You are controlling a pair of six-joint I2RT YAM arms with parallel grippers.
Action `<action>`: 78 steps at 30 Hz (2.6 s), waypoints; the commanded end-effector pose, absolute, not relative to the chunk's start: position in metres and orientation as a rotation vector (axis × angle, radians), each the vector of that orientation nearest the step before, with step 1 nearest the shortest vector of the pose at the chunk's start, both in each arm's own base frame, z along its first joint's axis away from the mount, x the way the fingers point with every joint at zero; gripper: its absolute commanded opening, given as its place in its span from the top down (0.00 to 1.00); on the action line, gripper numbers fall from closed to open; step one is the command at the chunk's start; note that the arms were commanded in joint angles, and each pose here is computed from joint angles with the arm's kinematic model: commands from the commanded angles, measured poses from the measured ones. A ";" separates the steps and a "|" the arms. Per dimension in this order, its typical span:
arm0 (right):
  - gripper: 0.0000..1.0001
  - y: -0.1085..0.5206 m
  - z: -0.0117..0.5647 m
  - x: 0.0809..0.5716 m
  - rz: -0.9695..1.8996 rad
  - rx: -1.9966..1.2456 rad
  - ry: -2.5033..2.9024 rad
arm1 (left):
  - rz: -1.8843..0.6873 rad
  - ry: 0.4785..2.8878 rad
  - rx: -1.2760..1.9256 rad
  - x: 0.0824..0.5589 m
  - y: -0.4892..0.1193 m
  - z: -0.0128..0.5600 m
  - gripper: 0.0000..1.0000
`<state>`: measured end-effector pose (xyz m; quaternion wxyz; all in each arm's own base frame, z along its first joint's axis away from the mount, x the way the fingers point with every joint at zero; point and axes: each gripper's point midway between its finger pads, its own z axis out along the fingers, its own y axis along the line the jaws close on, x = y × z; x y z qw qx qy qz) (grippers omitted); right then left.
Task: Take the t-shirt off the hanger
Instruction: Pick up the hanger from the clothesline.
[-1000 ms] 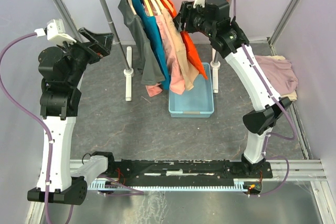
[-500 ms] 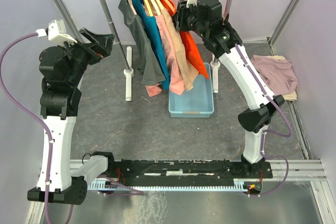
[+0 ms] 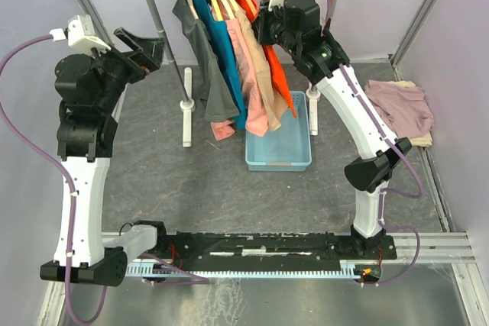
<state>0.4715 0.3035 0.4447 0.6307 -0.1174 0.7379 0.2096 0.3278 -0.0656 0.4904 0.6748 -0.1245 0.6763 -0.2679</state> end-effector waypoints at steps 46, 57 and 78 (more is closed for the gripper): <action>0.99 0.215 0.587 0.410 0.309 -0.148 1.339 | -0.841 1.442 0.073 0.354 -0.141 0.564 0.01; 0.99 0.208 0.594 0.381 0.365 -0.180 1.316 | -0.834 1.467 0.105 0.360 -0.161 0.564 0.01; 0.99 0.178 0.565 0.310 0.443 -0.217 1.428 | -0.844 1.476 0.128 0.365 -0.166 0.562 0.01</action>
